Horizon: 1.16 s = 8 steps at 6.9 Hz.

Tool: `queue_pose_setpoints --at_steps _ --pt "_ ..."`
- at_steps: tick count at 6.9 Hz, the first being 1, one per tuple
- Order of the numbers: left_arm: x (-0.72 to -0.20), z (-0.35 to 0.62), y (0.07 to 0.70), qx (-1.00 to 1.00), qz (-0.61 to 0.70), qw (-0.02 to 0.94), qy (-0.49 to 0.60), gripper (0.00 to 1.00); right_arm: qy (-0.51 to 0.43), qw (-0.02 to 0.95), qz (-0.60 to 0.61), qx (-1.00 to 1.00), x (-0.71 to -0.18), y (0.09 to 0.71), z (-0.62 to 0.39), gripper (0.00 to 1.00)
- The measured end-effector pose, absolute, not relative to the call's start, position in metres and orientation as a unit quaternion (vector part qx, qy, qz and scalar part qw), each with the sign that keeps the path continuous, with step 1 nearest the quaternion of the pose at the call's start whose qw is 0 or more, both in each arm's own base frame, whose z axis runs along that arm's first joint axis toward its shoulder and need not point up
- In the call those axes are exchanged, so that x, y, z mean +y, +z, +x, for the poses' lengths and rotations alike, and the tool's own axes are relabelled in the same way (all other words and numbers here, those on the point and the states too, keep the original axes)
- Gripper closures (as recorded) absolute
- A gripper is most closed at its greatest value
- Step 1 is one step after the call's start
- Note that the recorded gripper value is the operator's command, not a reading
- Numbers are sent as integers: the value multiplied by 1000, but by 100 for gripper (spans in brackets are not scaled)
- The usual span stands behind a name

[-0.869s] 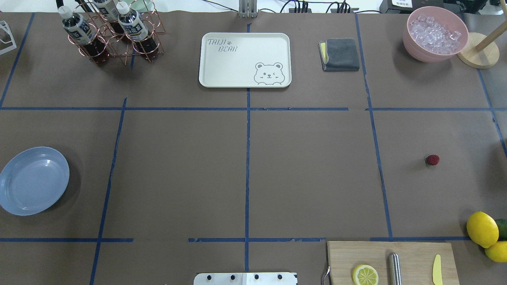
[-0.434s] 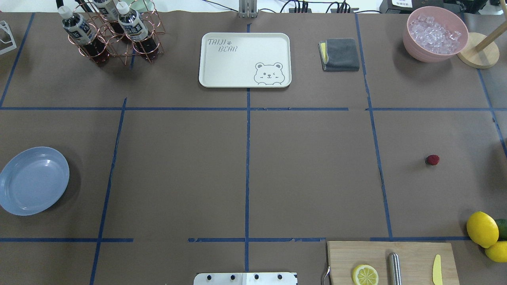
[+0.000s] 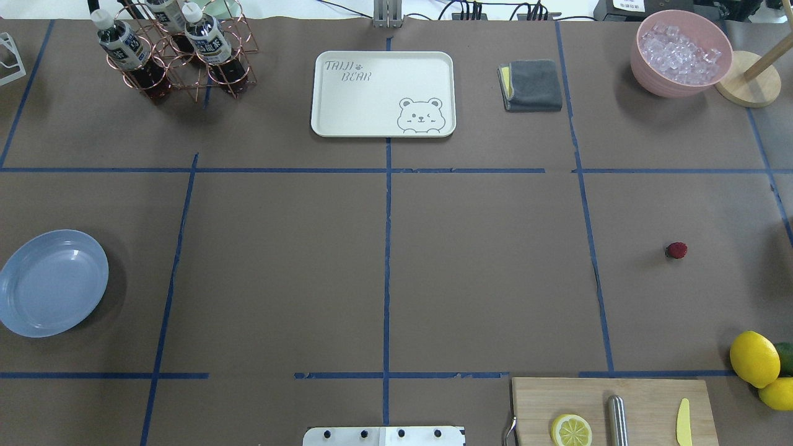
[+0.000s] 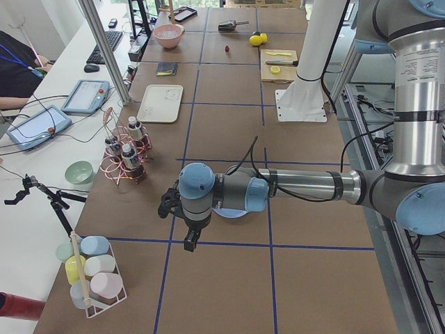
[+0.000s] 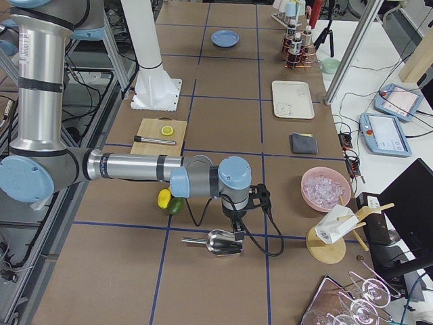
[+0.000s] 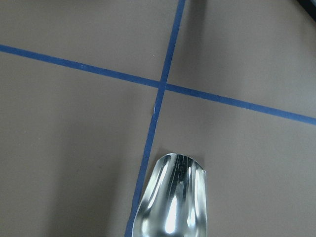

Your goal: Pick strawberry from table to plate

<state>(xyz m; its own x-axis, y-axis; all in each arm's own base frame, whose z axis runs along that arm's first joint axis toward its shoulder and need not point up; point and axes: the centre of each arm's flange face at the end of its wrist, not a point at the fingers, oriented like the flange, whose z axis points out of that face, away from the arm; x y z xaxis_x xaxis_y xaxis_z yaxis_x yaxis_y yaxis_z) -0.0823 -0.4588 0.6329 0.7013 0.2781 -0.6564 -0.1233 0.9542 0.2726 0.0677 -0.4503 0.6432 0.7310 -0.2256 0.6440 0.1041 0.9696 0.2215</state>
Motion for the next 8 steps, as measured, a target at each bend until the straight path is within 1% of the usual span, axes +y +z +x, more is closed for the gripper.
queue_pose_setpoints --at_steps 2,4,6,8 --pt "-465 -80 629 364 145 911 128 0 -107 917 120 -366 -459 626 62 0" --pt "-477 -77 613 349 228 894 164 0 -119 911 146 -367 -462 617 60 0" --pt "-486 -66 599 335 314 863 209 0 -122 905 150 -379 -463 615 57 0" --pt "-484 -36 600 347 345 835 251 0 -121 901 147 -389 -461 617 55 0"
